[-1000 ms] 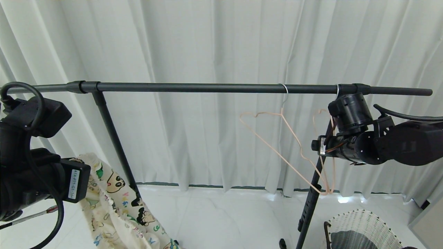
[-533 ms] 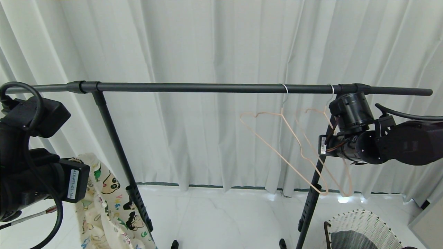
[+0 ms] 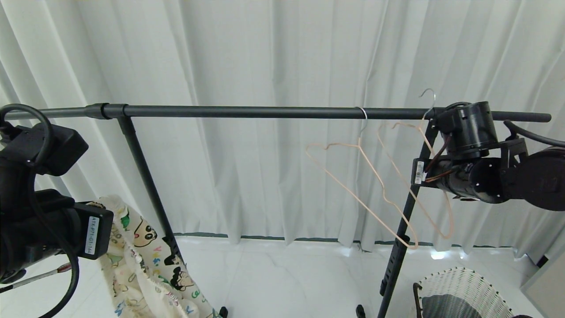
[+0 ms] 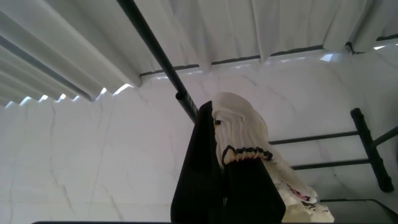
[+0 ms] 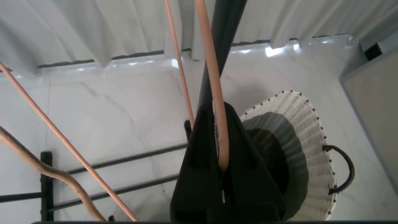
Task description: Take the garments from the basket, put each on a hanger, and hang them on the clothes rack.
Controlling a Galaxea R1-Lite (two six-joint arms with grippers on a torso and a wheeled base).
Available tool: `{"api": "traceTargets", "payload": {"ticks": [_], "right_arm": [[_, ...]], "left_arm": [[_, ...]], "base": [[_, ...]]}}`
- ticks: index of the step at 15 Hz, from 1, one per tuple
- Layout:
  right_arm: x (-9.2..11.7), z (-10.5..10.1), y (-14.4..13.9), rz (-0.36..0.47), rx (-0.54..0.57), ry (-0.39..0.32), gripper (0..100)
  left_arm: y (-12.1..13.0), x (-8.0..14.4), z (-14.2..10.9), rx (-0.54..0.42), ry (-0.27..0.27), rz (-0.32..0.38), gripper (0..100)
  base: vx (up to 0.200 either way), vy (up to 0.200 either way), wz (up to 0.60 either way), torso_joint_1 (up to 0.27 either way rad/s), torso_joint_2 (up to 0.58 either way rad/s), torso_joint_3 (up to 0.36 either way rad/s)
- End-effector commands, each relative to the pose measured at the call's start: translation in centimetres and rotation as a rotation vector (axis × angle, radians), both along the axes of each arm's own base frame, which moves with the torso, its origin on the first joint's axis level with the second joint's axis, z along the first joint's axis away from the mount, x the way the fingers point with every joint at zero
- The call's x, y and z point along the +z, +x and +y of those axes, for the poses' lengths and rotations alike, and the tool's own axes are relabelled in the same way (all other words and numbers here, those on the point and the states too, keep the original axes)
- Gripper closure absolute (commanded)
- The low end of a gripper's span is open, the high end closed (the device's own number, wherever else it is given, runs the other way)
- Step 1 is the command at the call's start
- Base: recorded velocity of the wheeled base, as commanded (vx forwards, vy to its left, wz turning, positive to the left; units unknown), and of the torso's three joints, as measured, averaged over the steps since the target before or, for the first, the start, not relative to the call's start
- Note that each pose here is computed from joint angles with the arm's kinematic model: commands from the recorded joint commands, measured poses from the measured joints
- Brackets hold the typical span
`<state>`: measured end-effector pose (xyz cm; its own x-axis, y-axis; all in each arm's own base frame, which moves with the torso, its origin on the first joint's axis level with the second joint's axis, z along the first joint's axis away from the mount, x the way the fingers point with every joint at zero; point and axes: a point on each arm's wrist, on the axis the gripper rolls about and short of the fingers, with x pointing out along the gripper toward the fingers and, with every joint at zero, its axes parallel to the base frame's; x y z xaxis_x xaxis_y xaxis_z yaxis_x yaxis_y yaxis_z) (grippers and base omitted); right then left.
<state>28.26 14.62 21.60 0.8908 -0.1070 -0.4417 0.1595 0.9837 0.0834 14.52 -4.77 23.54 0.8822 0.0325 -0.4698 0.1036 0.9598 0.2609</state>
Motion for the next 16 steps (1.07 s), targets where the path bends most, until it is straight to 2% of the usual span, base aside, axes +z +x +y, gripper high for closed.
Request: {"api": "traceTargets", "payload": {"ticks": [1, 3, 6, 9, 12, 16], "right_arm": [[1.1, -0.3, -1.0, -0.037, 0.01, 0.016, 100], [0.9, -0.8, -2.0, -0.036, 0.024, -0.007, 100], [0.4, -2.2, -4.9, -0.059, 0.068, -0.055, 100], [0.5, -3.4, -7.8, -0.071, 0.116, -0.061, 100], [0.1, -5.4, -12.5, -0.093, 0.219, -0.092, 100], [-0.3, -7.4, -15.7, -0.127, 0.253, -0.136, 100]], "left_arm": [[-0.1, 0.1, 0.0, -0.002, 0.0, -0.003, 100], [-0.1, 0.1, 0.0, -0.002, 0.0, -0.003, 100], [-0.1, 0.3, 0.0, -0.002, -0.001, -0.02, 100], [-0.1, 0.3, 0.0, -0.003, -0.003, -0.028, 100], [-0.1, 0.4, 0.0, -0.005, -0.002, -0.029, 100], [-0.1, 0.4, 0.0, -0.005, -0.002, -0.029, 100]], "base": [[0.0, 0.0, 0.0, 0.0, 0.0, 0.0], [0.0, 0.0, 0.0, 0.0, 0.0, 0.0], [0.0, 0.0, 0.0, 0.0, 0.0, 0.0], [-0.2, 0.0, 0.0, 0.004, 0.0, -0.001], [-0.2, 0.0, 0.0, 0.001, 0.01, 0.002], [-0.2, 0.0, 0.0, 0.0, 0.0, 0.004]]}}
